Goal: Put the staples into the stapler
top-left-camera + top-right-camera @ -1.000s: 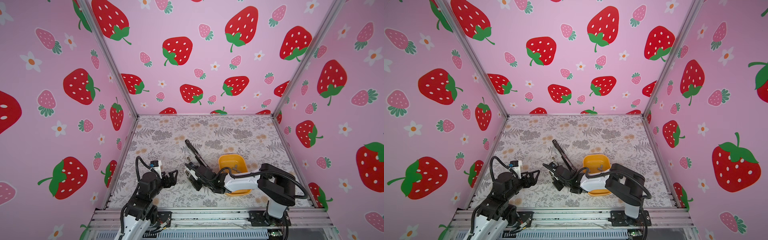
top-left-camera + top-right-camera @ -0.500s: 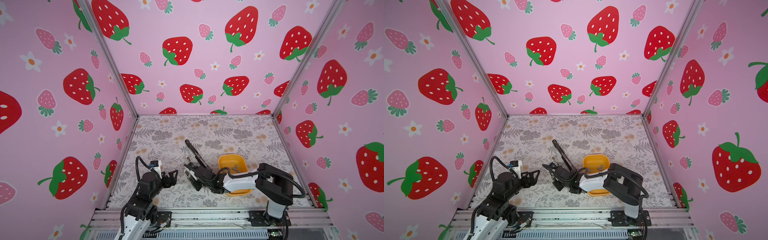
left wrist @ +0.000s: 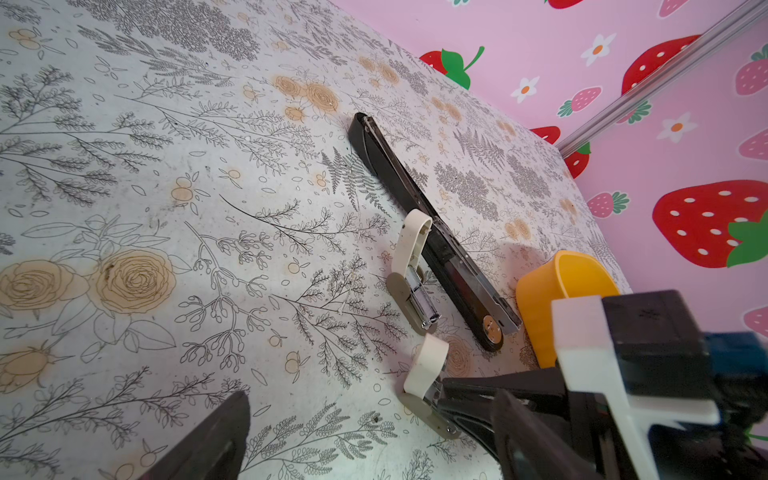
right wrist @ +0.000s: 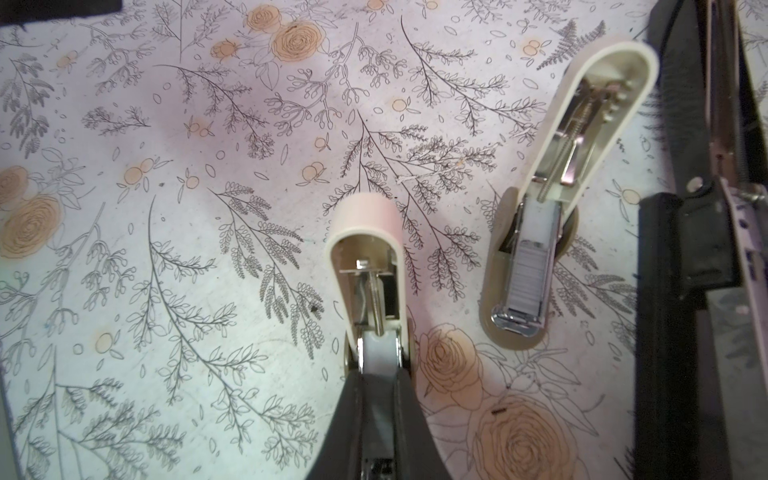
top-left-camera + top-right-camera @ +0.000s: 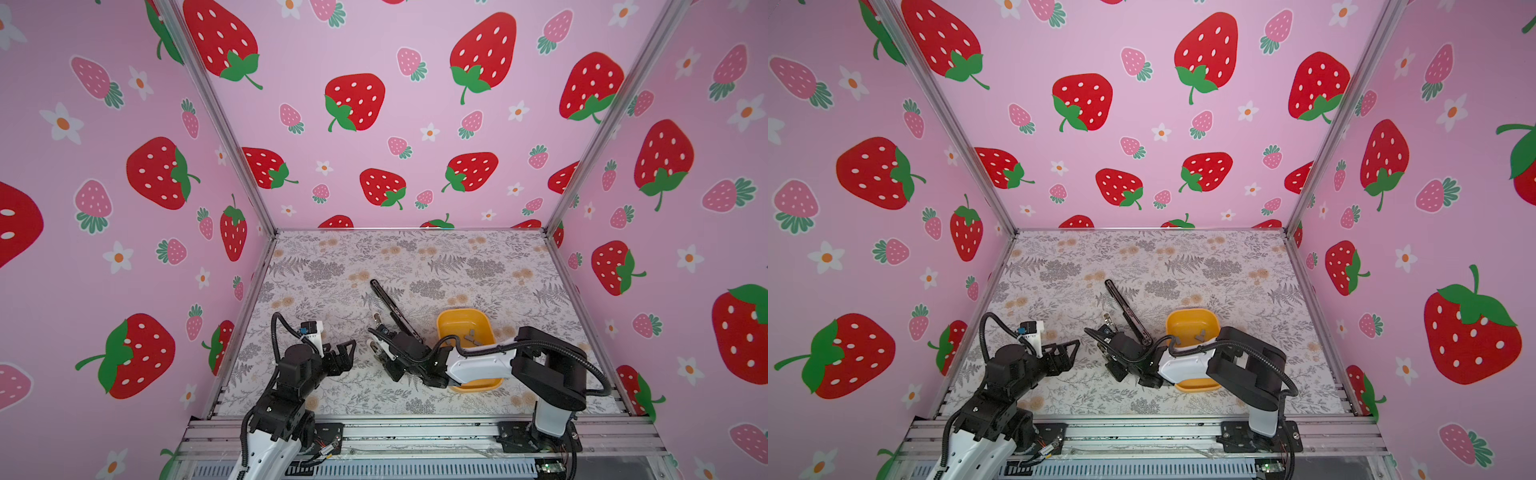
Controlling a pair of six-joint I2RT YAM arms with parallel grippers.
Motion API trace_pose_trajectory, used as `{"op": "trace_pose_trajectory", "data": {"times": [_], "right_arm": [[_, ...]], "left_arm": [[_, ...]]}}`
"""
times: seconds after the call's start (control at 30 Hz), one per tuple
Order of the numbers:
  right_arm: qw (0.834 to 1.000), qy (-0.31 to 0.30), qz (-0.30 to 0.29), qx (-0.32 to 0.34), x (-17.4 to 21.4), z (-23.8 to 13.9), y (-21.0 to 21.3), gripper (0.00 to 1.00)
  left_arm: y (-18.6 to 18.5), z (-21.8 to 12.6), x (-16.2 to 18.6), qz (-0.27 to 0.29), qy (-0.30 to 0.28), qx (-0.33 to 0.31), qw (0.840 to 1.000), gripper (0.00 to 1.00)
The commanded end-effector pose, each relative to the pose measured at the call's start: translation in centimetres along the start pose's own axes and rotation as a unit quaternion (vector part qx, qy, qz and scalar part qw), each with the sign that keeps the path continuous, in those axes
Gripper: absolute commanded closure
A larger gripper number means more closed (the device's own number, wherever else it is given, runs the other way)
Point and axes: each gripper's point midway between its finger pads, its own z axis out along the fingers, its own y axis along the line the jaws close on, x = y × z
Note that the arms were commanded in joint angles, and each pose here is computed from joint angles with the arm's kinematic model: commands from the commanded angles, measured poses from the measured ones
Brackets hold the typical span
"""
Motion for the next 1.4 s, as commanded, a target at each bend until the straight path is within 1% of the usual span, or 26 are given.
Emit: {"op": "trace_pose_trajectory", "data": {"times": [0.0, 0.23, 0.6, 1.37], "right_arm": [[1.0, -0.01, 0.0, 0.003, -0.8, -0.9, 0.1, 0.94], [1.0, -0.019, -0.003, -0.002, -1.1, -1.4, 0.2, 0.94], [1.0, -0.003, -0.006, 0.003, 0.1, -0.4, 0.1, 0.94], [1.0, 0.009, -0.011, 0.006, 0.8, 0.3, 0.0, 0.94]], "left_arm": [[-0.6, -0.6, -1.2, 0.003, -0.016, 0.003, 1.0, 0.08], [-0.6, -0.6, -1.3, 0.003, -0.017, 0.003, 1.0, 0.08], [-0.6, -0.6, -1.2, 0.002, -0.016, 0.002, 1.0, 0.08], [-0.6, -0.6, -1.2, 0.003, -0.016, 0.003, 1.0, 0.08]]}}
